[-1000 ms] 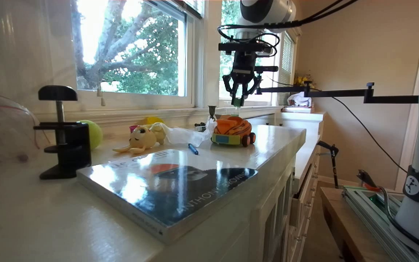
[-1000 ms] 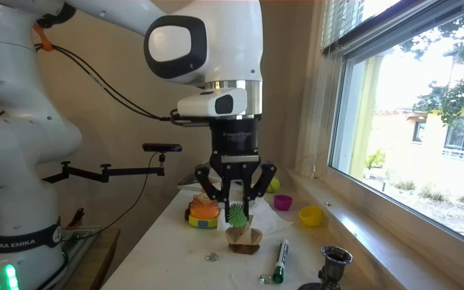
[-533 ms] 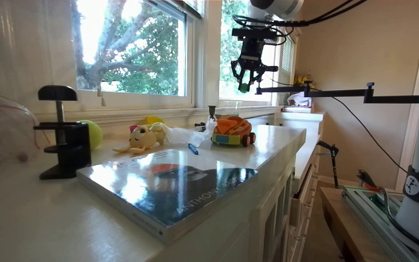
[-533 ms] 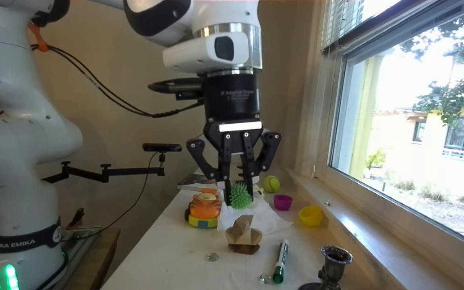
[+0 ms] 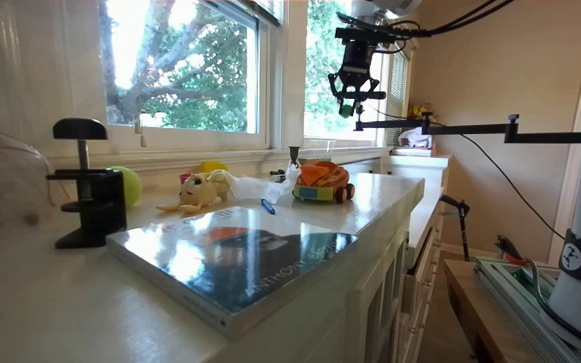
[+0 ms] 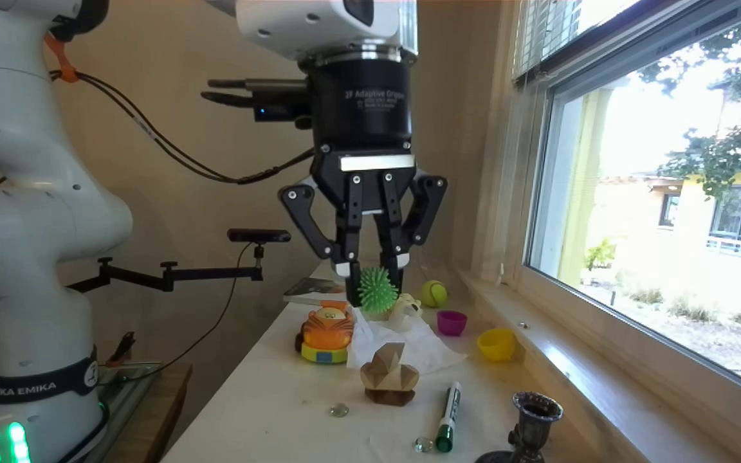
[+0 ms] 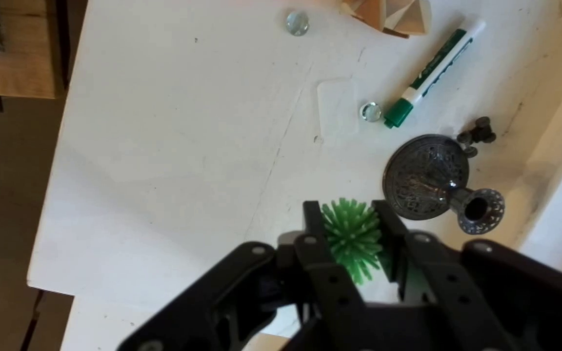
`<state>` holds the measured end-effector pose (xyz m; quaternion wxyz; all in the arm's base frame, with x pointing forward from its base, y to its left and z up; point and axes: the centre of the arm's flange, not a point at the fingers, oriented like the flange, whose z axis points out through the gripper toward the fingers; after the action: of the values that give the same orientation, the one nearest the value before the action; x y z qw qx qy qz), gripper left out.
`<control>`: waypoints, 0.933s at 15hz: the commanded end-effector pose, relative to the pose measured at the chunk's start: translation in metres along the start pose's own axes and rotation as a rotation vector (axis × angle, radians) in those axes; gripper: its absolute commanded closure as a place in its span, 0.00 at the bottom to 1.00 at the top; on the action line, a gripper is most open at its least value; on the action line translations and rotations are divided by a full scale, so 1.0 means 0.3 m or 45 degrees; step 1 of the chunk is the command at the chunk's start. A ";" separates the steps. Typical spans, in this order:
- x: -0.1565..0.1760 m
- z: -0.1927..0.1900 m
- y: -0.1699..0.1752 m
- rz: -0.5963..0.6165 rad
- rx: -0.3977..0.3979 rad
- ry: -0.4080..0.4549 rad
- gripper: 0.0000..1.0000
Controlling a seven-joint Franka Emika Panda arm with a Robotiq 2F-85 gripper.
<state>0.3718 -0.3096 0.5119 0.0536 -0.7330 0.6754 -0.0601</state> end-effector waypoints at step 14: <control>0.054 -0.006 0.024 -0.057 0.005 -0.039 0.92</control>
<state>0.3702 -0.3124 0.5074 0.0499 -0.7333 0.6757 -0.0565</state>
